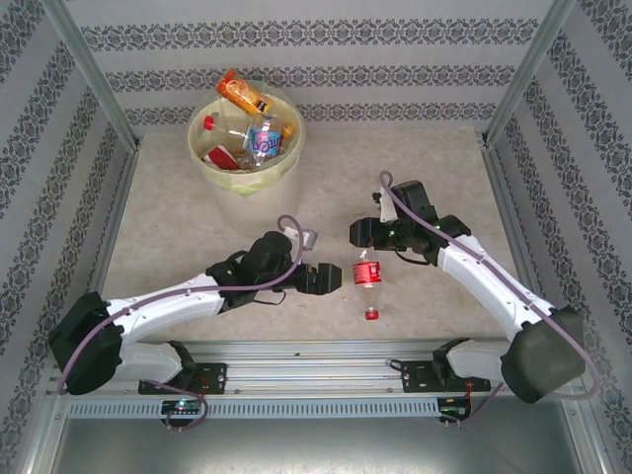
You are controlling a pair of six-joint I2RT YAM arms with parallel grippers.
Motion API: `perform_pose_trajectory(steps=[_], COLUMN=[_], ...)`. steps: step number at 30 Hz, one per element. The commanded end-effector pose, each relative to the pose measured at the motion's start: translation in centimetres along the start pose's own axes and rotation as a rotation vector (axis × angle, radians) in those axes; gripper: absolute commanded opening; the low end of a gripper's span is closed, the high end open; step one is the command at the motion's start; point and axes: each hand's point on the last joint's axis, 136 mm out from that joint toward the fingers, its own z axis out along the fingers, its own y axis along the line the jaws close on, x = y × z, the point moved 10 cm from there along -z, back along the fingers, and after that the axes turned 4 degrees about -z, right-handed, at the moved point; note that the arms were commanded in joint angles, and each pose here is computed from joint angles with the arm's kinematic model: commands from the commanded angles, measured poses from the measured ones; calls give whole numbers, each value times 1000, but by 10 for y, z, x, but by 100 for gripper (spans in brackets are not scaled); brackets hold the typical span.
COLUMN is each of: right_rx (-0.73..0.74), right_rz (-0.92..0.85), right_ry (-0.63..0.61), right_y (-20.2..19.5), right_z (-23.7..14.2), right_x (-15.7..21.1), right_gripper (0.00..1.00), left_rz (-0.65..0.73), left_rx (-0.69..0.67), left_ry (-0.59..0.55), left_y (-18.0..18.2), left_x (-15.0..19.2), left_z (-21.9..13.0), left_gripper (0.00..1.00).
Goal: Put the plastic bottles in the bin
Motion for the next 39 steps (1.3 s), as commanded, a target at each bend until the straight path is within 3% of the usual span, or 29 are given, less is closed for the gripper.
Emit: perform_pose_trajectory(steps=[1,9,15,18,25,29,32,39], right_rx=[-128,-210,-251,-254,-258,-253,-253,-278], right_rz=[41,57,63,61,65,68,70,64], right_ry=[-40,-95,-112,-111,-106,-112,-120,-162], right_y=[12,23,29,31,31,30,31,33], right_z=[-8,-18,-19,-19,-17,-19,-22,-42], right_x=[-3,-7,-8,-7,-2,-1,0,5], right_gripper=[58,58,58,58,58,60,65,91], left_rz=[30,39,24,6,-13,-23,-31,-59], left_rx=[162,300,303,323,324,332,318,275], left_ry=[-37,6,20,13,6,3,-4,-32], left_y=[-27,-41,-39,-40,-41,-42,-39,-30], left_x=[-14,-13,-12,-13,-14,-14,-14,-22], left_z=[7,23,30,32,31,30,27,4], left_gripper=[100,100,100,95,74,70,67,64])
